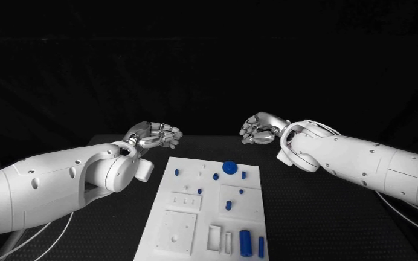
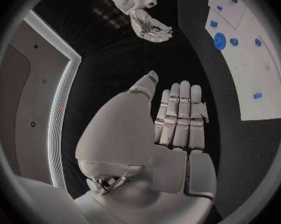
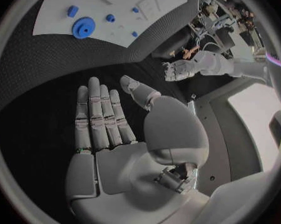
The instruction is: Assemble the parts on the task board
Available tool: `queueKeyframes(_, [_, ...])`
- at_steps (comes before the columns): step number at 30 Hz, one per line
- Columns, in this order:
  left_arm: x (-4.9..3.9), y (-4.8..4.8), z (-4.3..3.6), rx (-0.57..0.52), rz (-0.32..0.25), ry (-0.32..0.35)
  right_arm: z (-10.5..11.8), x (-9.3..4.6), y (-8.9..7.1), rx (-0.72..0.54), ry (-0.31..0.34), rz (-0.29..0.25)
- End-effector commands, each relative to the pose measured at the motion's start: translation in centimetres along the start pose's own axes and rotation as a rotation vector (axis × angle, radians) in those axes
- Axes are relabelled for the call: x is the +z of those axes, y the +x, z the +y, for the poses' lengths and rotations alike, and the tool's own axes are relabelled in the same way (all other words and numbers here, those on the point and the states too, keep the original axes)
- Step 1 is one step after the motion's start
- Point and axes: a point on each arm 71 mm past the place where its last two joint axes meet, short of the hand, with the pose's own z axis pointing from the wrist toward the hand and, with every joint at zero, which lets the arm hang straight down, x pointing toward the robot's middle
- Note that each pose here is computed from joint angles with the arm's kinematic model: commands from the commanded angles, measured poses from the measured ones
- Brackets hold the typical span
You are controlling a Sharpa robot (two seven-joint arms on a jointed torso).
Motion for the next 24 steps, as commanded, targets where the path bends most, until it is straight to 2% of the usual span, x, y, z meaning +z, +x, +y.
queueKeyframes(1, [-0.13, 0.81, -0.34, -0.018, 0.047, 0.021, 0.7, 0.2, 0.9, -0.231, -0.040, 0.059])
queueKeyframes(5, [-0.21, 1.11, -0.52, -0.025, 0.055, 0.024, 1.2, 0.5, 1.7, -0.298, -0.049, 0.079])
queueKeyframes(11, [-0.31, 0.98, -0.65, -0.028, 0.051, 0.028, 2.4, 0.8, 2.6, -0.390, -0.083, 0.087])
queueKeyframes(16, [-0.45, 0.94, -0.75, -0.029, 0.052, 0.029, 3.2, 1.0, 3.1, -0.423, -0.094, 0.094])
queueKeyframes(24, [-0.62, 1.05, -1.13, -0.031, 0.059, 0.035, 3.2, 1.3, 4.1, -0.418, -0.087, 0.097])
